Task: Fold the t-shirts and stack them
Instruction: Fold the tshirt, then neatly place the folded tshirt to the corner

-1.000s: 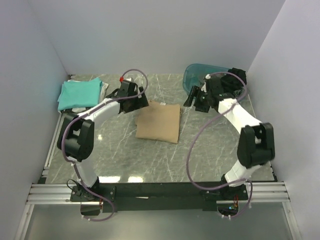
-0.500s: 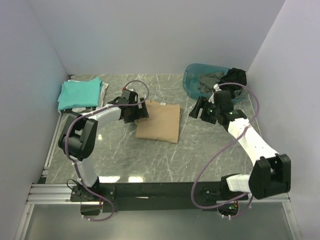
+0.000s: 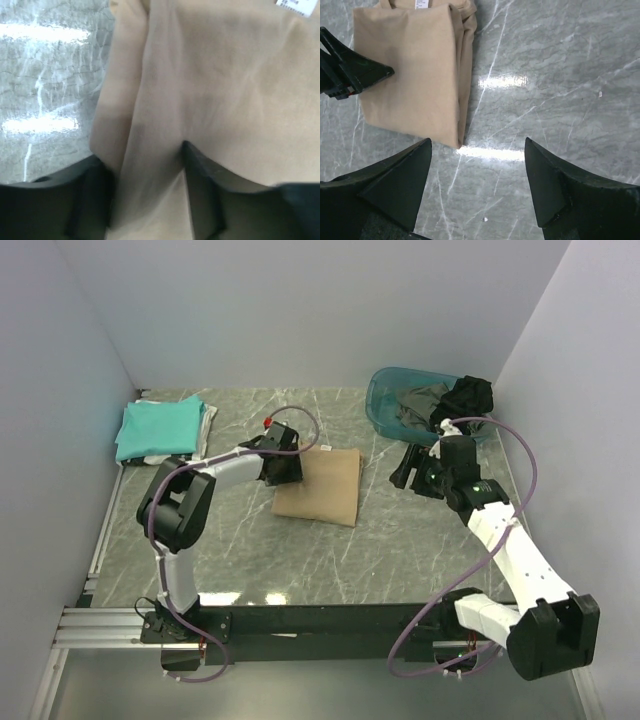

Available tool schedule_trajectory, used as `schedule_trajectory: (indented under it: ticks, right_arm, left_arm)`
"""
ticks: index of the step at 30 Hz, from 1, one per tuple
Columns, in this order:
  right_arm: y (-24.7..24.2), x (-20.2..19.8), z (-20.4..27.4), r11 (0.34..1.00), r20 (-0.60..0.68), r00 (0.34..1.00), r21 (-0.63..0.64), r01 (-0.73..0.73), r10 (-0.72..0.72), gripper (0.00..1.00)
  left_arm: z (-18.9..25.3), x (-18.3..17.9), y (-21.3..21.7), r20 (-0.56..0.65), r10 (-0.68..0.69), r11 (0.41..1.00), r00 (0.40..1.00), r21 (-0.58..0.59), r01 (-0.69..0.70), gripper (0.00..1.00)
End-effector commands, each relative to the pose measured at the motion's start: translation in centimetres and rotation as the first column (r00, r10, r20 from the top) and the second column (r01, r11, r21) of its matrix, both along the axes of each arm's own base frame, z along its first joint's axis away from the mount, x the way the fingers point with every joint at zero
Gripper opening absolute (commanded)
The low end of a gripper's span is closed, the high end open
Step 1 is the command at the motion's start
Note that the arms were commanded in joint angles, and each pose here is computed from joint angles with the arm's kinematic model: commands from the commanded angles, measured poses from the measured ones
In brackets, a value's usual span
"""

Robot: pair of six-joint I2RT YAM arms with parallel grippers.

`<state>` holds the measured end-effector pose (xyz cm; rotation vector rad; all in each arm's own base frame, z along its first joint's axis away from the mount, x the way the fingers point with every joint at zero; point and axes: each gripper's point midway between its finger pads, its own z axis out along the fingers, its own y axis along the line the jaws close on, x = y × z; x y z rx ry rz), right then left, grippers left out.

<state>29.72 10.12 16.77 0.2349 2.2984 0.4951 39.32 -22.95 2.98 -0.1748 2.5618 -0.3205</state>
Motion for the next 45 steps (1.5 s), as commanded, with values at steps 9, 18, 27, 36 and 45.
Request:
schedule_trajectory:
  ticks: [9,18,27,36,45]
  right_arm:
    - [-1.7,-0.5,0.5,0.997,0.065,0.997,-0.073,0.033,-0.028,0.81]
    - [-2.1,-0.7,0.6,0.996,0.093,0.995,-0.083,0.046,-0.038,0.81]
    - [-2.2,-0.6,0.1,0.995,0.092,0.995,-0.087,0.049,-0.041,0.81]
    - [-2.3,-0.4,-0.6,0.994,0.071,0.996,-0.092,0.056,-0.05,0.82]
    - [-3.3,-0.3,-0.6,0.987,0.079,0.991,-0.109,0.117,-0.109,0.84]
  left_arm:
    - [-1.4,0.2,0.9,0.018,0.017,0.96,1.0,0.28,-0.021,0.13]
    - [4.0,4.5,5.9,0.238,-0.022,0.852,0.971,0.512,-0.106,0.01]
    - [9.2,8.3,14.7,0.33,-0.135,0.723,0.934,0.678,-0.135,0.01]
    - [16.1,10.5,22.3,0.379,-0.183,0.664,0.907,0.728,-0.17,0.01]
    - [21.3,10.9,26.5,0.423,-0.176,0.644,0.889,0.732,-0.221,0.01]
